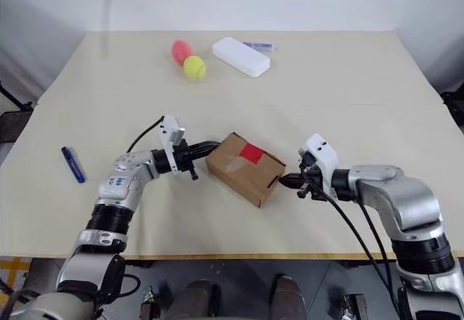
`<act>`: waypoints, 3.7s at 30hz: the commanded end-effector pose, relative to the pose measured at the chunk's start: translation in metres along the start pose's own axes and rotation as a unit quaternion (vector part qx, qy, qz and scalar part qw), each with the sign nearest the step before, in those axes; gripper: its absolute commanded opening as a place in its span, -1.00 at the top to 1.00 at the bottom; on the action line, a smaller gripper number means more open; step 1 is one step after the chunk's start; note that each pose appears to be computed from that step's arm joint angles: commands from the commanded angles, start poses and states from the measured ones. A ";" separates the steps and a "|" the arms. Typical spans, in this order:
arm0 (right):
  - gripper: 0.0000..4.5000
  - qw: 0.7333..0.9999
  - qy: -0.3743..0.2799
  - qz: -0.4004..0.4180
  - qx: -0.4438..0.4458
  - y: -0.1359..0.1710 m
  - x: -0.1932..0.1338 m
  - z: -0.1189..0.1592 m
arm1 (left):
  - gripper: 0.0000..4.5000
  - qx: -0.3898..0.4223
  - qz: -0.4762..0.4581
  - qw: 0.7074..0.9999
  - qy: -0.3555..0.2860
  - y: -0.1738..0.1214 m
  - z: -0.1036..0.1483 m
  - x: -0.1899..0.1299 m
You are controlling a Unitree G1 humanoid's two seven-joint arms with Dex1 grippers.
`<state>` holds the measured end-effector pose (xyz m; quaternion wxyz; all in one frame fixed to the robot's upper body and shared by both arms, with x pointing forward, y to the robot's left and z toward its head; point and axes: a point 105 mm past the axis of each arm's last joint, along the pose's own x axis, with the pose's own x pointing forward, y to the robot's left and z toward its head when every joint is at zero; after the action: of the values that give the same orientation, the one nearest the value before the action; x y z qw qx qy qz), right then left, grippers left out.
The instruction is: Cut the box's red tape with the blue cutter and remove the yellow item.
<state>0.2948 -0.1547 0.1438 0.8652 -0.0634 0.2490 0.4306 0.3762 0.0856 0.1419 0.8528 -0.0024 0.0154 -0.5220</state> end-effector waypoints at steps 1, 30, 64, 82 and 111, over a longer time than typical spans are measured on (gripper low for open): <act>1.00 0.999 -0.028 0.007 -0.025 0.011 -0.008 0.012 | 0.99 0.005 -0.072 0.997 0.016 -0.026 -0.009 0.023; -0.48 0.978 -0.156 -0.066 -0.120 -0.059 -0.047 0.073 | -0.23 0.109 0.225 0.965 -0.081 0.016 0.080 -0.113; -1.00 0.957 -0.179 0.130 -0.187 -0.045 0.027 0.113 | -0.99 -0.100 0.756 0.646 -0.034 -0.020 -0.011 -0.292; -1.00 0.961 -0.184 0.110 -0.175 -0.043 0.019 0.105 | -0.61 -0.186 0.778 0.600 0.029 0.041 -0.028 -0.284; -1.00 0.961 -0.179 0.108 -0.180 -0.043 0.022 0.109 | 0.98 -0.184 0.780 0.593 0.076 0.035 -0.025 -0.297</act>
<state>0.3820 -0.1304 0.2093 0.8206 -0.0983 0.0383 0.5616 0.2772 0.3603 0.1138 0.9104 -0.1228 0.1834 0.3501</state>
